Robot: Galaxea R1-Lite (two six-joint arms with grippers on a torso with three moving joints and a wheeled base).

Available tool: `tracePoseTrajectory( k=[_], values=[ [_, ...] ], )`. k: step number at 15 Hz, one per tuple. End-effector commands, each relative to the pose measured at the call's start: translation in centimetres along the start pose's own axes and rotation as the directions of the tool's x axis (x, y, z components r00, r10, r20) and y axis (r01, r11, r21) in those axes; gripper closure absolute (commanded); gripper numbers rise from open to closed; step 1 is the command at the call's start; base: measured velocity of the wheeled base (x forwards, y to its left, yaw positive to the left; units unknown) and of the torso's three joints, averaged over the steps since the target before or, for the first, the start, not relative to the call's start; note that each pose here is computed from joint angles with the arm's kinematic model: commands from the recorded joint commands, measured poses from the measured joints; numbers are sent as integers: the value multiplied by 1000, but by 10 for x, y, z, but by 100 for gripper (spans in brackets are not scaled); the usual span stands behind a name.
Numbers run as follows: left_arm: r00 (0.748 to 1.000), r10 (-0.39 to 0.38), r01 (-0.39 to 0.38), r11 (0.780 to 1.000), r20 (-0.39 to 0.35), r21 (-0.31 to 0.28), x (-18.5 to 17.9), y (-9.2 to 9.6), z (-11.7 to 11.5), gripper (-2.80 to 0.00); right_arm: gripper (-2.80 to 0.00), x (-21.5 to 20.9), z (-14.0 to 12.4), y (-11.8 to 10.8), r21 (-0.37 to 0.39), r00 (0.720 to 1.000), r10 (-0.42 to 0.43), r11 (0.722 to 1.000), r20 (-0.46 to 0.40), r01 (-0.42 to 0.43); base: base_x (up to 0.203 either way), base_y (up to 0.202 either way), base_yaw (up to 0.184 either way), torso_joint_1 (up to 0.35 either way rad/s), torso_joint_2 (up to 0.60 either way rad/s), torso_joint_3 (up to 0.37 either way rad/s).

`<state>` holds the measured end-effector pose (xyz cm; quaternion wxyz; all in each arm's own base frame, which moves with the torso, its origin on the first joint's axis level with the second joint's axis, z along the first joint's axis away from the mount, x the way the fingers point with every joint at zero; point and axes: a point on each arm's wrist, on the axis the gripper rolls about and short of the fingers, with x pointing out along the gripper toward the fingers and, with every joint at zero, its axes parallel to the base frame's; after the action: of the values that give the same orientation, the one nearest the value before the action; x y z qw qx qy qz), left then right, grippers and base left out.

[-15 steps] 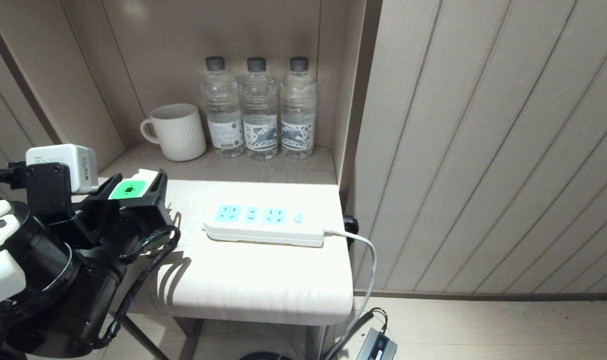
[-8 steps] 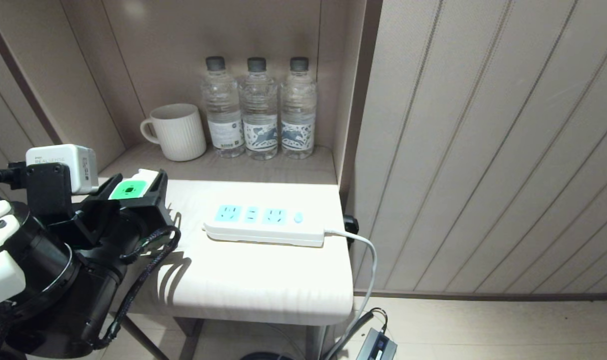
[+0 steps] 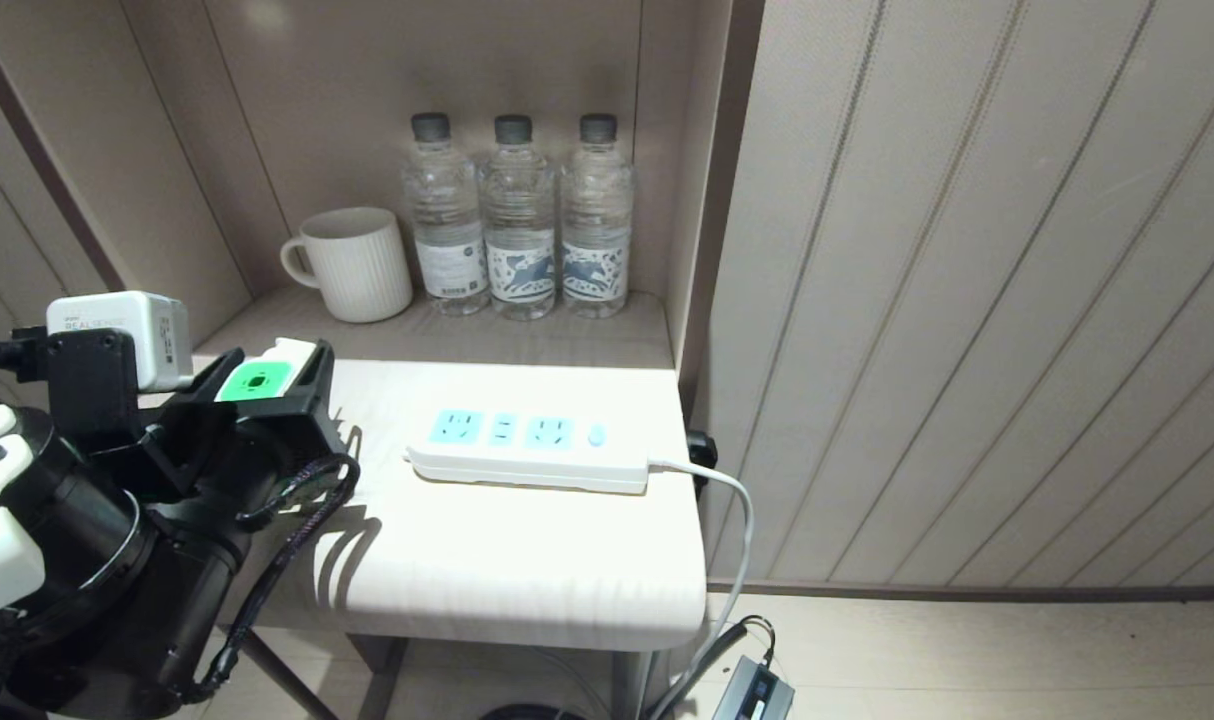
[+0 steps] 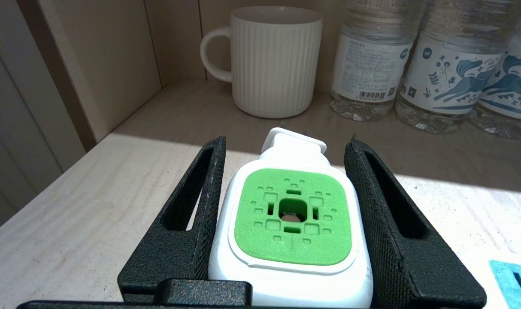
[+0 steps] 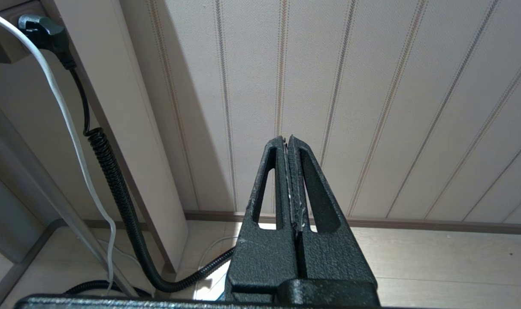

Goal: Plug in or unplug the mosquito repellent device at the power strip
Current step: Pick up the mosquito repellent liquid

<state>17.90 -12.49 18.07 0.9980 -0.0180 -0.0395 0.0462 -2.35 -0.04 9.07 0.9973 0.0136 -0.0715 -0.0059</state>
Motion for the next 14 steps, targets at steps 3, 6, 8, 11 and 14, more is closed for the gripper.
tracePoseTrajectory(
  k=[3,6,8,11,14],
  values=[
    [1000,5,-5,1000,7,-9,-1,1,1,0,0,0,0,0,0,1000,0,1000,1,0,0,0,0,0,0,0],
    [1000,6,-6,1000,9,-10,-1,1,1,0,0,0,0,0,0,1000,1,1000,1,-1,0,0,0,0,0,0],
    [1000,8,-7,1000,11,-12,0,1,2,0,0,0,0,0,0,1000,1,1000,1,-1,0,0,0,0,0,0],
    [1000,7,-7,1000,7,-7,0,0,0,0,0,0,0,0,0,1000,0,1000,1,0,0,0,0,0,0,0],
    [1000,6,-6,1000,1,-2,1,-1,-2,0,0,0,0,0,0,1000,0,1000,1,0,0,0,0,0,0,0]
  ],
)
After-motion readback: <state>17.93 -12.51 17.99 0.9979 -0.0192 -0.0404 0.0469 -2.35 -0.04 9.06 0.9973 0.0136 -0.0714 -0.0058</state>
